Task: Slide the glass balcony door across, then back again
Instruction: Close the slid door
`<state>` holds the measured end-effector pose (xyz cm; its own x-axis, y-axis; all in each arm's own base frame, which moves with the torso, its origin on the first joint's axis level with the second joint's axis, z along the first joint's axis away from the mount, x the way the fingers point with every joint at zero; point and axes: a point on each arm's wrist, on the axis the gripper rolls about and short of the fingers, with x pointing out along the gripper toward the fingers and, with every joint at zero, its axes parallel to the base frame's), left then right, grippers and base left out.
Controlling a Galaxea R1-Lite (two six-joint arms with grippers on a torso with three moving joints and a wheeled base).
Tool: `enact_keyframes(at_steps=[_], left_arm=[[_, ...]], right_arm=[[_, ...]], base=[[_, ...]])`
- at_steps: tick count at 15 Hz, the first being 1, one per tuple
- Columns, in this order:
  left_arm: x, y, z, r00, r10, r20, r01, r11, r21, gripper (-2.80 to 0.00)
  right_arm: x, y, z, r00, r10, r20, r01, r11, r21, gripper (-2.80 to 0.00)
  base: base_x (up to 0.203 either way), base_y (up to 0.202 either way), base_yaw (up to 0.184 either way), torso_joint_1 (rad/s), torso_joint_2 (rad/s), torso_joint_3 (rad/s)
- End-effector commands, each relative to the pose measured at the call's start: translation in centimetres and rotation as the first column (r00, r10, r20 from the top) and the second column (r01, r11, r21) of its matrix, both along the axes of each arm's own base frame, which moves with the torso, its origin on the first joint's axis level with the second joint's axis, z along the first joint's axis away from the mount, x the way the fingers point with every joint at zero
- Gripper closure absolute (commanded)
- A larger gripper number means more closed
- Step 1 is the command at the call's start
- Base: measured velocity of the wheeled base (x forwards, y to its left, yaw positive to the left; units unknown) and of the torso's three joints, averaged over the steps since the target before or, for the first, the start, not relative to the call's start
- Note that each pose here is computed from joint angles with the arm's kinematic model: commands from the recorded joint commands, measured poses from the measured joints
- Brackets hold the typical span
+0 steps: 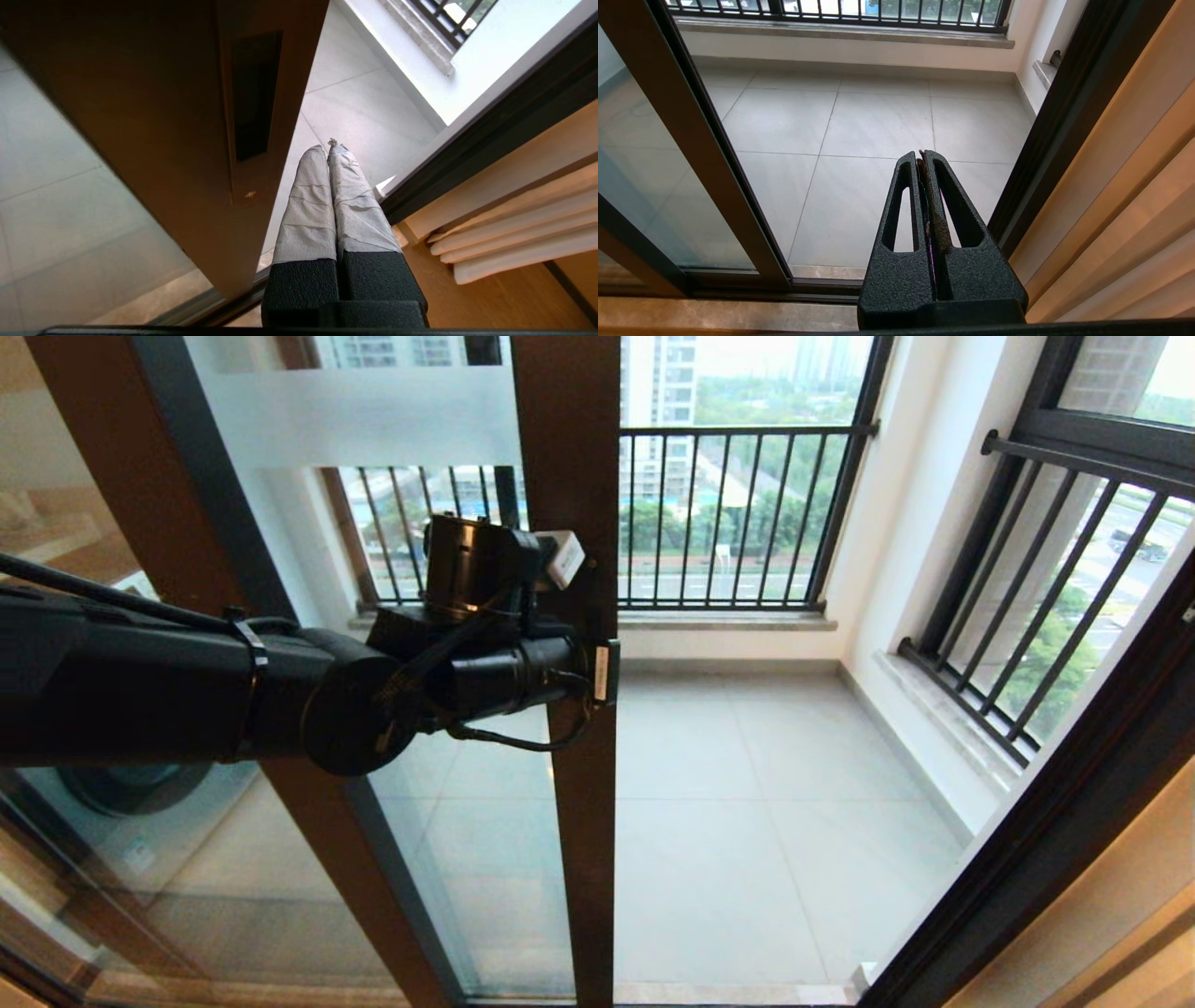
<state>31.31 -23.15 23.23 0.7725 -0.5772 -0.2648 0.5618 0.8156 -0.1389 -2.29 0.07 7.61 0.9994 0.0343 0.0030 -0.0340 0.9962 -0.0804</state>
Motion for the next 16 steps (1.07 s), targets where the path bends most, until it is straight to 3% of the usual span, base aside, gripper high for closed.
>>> enact_keyframes(at_steps=[1,8,16], left_arm=[[0.5,-0.3,-0.4,1.000,0.002,-0.005,-0.002,1.000,0.002,0.00],[1.2,1.0,-0.3,0.997,0.071,0.012,-0.071,0.997,0.019,0.00],[2.1,0.4,-0.5,0.997,0.073,0.017,-0.073,0.997,0.017,0.00]], right_arm=[[0.0,0.0,0.0,1.000,0.001,-0.001,-0.001,1.000,-0.001,0.00],[0.0,0.0,0.0,1.000,0.001,-0.001,-0.001,1.000,-0.001,0.00],[0.0,0.0,0.0,1.000,0.001,-0.001,-0.001,1.000,-0.001,0.00]], base=[[0.000,0.000,0.000,0.000,0.00,0.000],[0.000,0.000,0.000,0.000,0.00,0.000],[0.000,0.000,0.000,0.000,0.00,0.000]])
